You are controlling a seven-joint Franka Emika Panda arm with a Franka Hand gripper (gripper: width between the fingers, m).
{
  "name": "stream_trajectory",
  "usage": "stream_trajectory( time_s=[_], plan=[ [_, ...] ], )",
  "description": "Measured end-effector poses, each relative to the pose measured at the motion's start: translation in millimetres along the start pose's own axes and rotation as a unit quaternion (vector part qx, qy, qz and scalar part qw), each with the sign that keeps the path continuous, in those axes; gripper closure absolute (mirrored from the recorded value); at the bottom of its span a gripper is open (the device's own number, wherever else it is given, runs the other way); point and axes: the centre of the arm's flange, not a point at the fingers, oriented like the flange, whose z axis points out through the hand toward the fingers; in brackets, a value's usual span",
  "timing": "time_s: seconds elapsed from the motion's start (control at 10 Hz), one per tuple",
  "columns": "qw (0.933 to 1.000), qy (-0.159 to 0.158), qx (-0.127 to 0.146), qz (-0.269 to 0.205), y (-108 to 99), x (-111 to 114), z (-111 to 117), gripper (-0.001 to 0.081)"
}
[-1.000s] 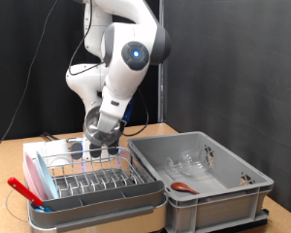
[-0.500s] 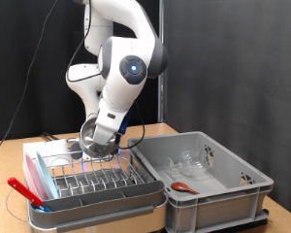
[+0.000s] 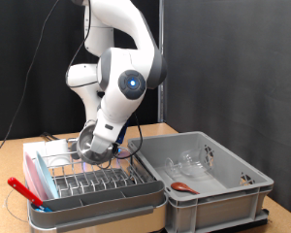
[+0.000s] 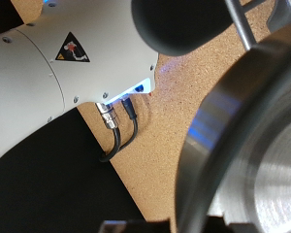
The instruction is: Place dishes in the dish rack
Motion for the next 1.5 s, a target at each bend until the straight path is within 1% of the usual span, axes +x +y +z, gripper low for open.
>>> stream_trajectory(
  time_s=[0.3,0.4,0.6,0.7,0.8,0.9,1.0,1.1,1.2,1.3,1.4,1.5],
  plan=[
    [0.9999,-0.013,0.004,0.004,1.5,17.9,19.8,0.0779],
    [0.9999,-0.012,0.003,0.004,1.4,23.5,26.2,0.0779],
    [1.0,0.0,-0.003,0.003,0.5,30.4,28.4,0.0779],
    [1.0,0.001,-0.003,0.001,-1.0,32.6,33.1,0.0684],
    [1.0,0.001,-0.003,0.0,-2.8,33.8,35.7,0.0684],
    [1.0,0.002,-0.002,-0.004,-4.8,34.5,36.2,0.0549],
    [0.9999,0.006,-0.001,-0.008,-7.0,34.7,35.3,0.0366],
    [0.9997,0.019,-0.003,-0.013,-8.8,34.8,32.4,0.0366],
    [0.9986,0.047,-0.006,-0.02,-11.7,32.1,24.8,0.0224],
    [0.9966,0.077,-0.012,-0.027,-15.5,23.6,13.2,0.0224],
    [0.9938,0.105,-0.023,-0.03,-19.0,12.9,1.0,0.0059],
    [0.9899,0.134,-0.037,-0.027,-22.0,3.0,-9.9,0.0059]
  ],
)
